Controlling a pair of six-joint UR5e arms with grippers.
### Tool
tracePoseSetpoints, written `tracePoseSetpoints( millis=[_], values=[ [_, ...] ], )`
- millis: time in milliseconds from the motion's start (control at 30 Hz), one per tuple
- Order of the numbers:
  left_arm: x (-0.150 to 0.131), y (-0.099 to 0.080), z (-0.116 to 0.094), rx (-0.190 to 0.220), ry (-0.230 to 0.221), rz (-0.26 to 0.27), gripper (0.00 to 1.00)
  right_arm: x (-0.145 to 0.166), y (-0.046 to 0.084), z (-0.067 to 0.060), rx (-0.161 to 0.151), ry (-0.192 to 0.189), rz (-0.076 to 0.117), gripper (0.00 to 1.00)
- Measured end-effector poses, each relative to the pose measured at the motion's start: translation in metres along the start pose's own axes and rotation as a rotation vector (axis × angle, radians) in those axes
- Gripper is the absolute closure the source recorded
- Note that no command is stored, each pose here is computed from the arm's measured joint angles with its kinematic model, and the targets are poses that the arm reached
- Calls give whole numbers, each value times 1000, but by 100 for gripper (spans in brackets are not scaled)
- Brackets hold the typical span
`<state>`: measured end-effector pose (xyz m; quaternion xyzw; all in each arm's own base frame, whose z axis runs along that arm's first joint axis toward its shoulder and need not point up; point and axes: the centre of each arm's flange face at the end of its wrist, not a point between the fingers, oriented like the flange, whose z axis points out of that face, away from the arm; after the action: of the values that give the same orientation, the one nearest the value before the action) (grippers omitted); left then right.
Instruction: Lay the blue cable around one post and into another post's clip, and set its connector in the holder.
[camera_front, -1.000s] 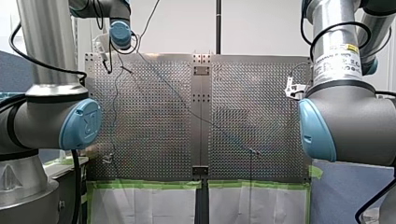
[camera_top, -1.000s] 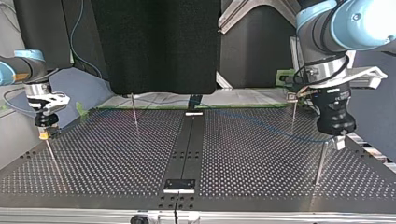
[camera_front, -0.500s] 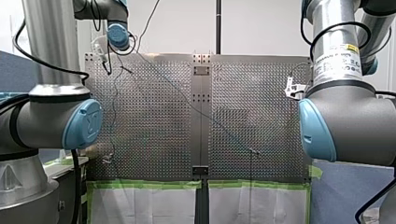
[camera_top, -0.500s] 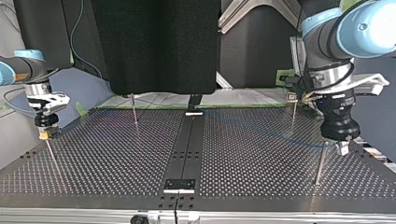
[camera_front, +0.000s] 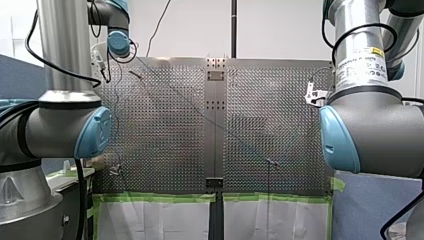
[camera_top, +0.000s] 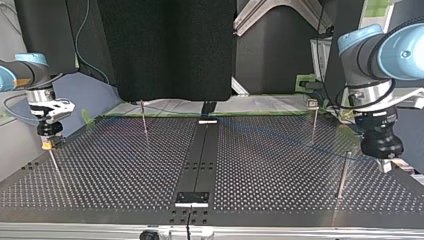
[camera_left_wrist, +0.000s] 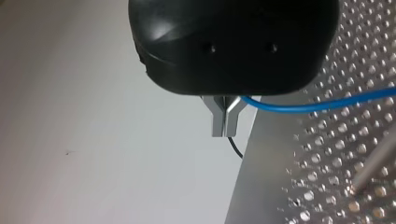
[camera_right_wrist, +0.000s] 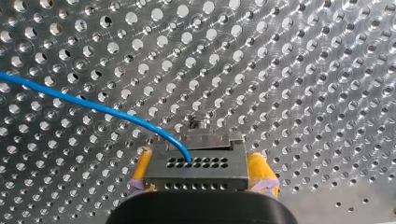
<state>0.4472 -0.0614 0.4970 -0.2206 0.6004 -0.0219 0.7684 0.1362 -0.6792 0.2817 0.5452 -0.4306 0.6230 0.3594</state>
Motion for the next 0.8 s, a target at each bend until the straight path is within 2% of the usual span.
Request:
tracePoseSetpoints(
  millis=[233, 533, 800],
  values=[
    [8, 0, 19, 18, 7, 9, 96, 0, 0, 0, 0, 0, 0, 100],
    [12, 4, 37, -4, -14, -5, 96, 0, 0, 0, 0, 0, 0, 100],
    [20, 9, 54, -22, -15, -9, 96, 0, 0, 0, 0, 0, 0, 100]
  ],
)
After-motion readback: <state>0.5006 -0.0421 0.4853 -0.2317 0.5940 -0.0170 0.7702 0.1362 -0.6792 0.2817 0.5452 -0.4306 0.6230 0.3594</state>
